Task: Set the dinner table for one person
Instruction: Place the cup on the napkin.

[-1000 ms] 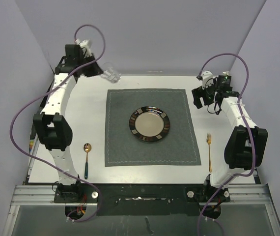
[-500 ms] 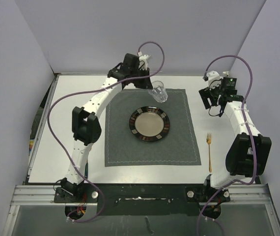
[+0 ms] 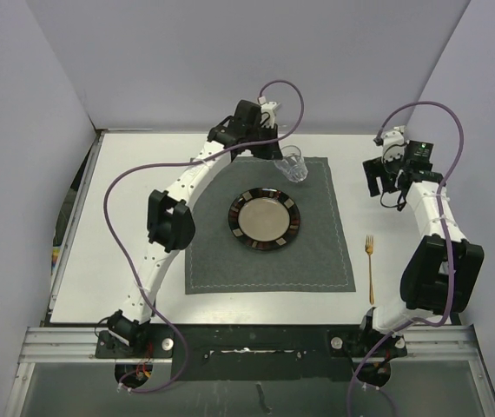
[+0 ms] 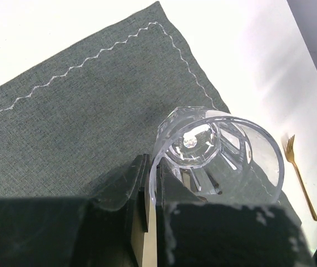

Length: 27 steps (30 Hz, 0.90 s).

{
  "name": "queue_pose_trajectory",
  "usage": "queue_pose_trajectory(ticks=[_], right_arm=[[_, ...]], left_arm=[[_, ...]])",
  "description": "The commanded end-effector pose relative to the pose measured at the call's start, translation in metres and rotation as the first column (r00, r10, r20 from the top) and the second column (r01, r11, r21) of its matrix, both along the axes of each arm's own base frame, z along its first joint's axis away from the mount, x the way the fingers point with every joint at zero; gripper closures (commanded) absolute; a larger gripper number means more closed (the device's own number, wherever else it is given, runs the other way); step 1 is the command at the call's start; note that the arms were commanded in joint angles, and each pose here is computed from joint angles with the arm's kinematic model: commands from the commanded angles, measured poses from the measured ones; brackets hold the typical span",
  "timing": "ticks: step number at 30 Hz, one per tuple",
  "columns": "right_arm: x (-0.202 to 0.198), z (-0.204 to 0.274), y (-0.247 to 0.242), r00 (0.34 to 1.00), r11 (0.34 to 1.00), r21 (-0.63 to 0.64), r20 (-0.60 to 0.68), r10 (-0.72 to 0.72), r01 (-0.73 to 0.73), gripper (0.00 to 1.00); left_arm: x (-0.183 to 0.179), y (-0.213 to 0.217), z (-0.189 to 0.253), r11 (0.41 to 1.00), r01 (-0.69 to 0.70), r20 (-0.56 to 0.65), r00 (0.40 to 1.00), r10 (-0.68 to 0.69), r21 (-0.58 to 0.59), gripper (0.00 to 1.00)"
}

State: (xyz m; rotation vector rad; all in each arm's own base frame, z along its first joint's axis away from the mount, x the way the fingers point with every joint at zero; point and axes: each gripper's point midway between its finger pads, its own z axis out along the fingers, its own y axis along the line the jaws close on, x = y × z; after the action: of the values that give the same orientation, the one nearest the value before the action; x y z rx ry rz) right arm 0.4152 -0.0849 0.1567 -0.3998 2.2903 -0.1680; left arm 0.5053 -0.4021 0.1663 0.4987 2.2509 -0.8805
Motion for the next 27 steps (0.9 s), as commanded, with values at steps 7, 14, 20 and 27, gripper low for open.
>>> queue_pose_trajectory(ticks=[7, 14, 20, 27], right_arm=[[0.007, 0.034, 0.028, 0.994, 0.996, 0.051, 0.085, 0.068, -0.072, 0.21], [-0.001, 0.03, 0.027, 0.994, 0.997, 0.025, 0.079, 0.076, -0.078, 0.21], [-0.001, 0.03, 0.026, 0.994, 0.997, 0.025, 0.083, 0.076, -0.078, 0.21], [-0.001, 0.03, 0.03, 0.993, 0.996, 0.045, 0.084, 0.078, -0.082, 0.2]], left_arm=[[0.042, 0.035, 0.0, 0.984, -0.155, 0.134, 0.981, 0.143, 0.088, 1.0], [0.078, 0.111, 0.01, 0.919, -0.347, 0.227, 0.926, 0.303, 0.188, 0.99], [0.086, 0.129, -0.001, 0.903, -0.363, 0.219, 0.923, 0.316, 0.23, 1.0], [0.084, 0.124, -0.007, 0.912, -0.342, 0.207, 0.932, 0.297, 0.227, 0.97]])
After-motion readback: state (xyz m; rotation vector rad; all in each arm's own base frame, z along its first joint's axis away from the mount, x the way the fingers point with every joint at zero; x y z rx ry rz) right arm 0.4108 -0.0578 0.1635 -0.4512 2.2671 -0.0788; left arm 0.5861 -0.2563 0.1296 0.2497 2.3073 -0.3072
